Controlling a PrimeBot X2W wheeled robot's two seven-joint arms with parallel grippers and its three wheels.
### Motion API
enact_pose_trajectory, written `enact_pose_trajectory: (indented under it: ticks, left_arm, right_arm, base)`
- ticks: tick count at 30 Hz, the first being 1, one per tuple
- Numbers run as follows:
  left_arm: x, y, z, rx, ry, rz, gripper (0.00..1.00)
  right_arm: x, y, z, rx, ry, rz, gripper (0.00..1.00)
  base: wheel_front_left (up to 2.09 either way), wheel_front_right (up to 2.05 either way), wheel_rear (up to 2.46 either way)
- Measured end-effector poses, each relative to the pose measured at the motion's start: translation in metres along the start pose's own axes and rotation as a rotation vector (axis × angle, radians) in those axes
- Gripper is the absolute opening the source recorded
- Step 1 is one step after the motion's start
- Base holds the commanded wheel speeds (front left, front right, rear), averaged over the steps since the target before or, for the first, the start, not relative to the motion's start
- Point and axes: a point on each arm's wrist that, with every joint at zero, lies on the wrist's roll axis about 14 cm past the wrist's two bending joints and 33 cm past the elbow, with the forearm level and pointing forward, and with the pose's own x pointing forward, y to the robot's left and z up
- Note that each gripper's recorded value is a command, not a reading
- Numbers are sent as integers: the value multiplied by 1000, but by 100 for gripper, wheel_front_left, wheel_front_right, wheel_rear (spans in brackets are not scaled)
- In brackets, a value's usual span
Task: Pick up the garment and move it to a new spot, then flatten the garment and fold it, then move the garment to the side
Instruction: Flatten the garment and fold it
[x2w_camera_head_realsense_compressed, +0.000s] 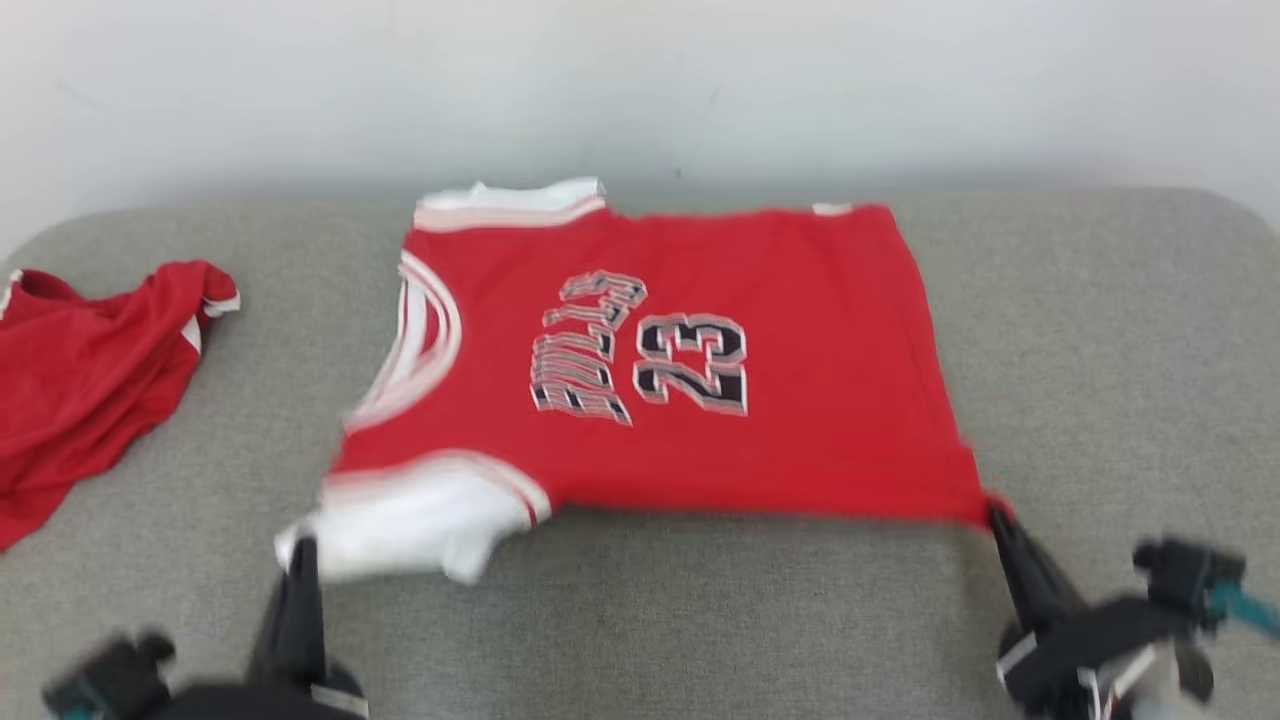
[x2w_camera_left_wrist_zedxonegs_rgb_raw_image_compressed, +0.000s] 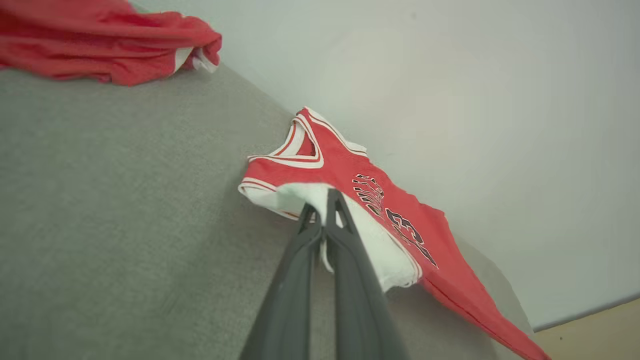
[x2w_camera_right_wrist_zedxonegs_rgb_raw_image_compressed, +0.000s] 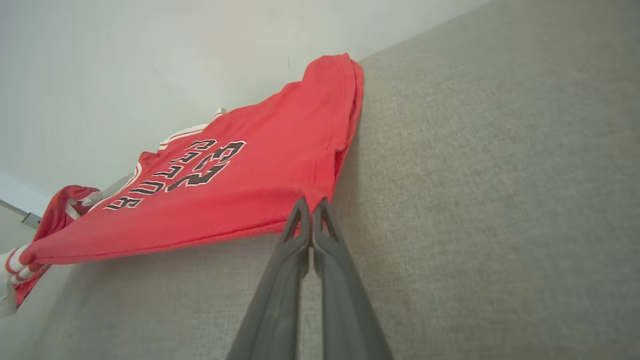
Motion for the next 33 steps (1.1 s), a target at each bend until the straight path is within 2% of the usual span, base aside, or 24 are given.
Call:
enact_pose_trajectory:
  ticks: [6, 14, 21, 26, 33]
  left_arm:
    - [-49, 29, -38, -96, 64, 134, 0]
    - [-87, 47, -62, -55, 107, 206, 0]
    - [-94, 55, -69, -47, 120, 233, 0]
    - [-76, 49, -56, 14, 87, 180, 0]
    - [-23, 10, -24, 115, 28, 9, 0]
  right_arm:
    - [-38, -15, -40, 20, 53, -69, 0]
    - [-67, -22, -60, 10, 85, -108, 0]
    - [-74, -25, -67, 26, 101, -133, 0]
    - [-66, -19, -51, 23, 50, -122, 0]
    - [-42, -8, -11, -17, -20, -84, 0]
  base:
    - [0, 0, 0]
    - [0, 0, 0]
    - [0, 0, 0]
    - [0, 0, 0]
    - [0, 0, 0]
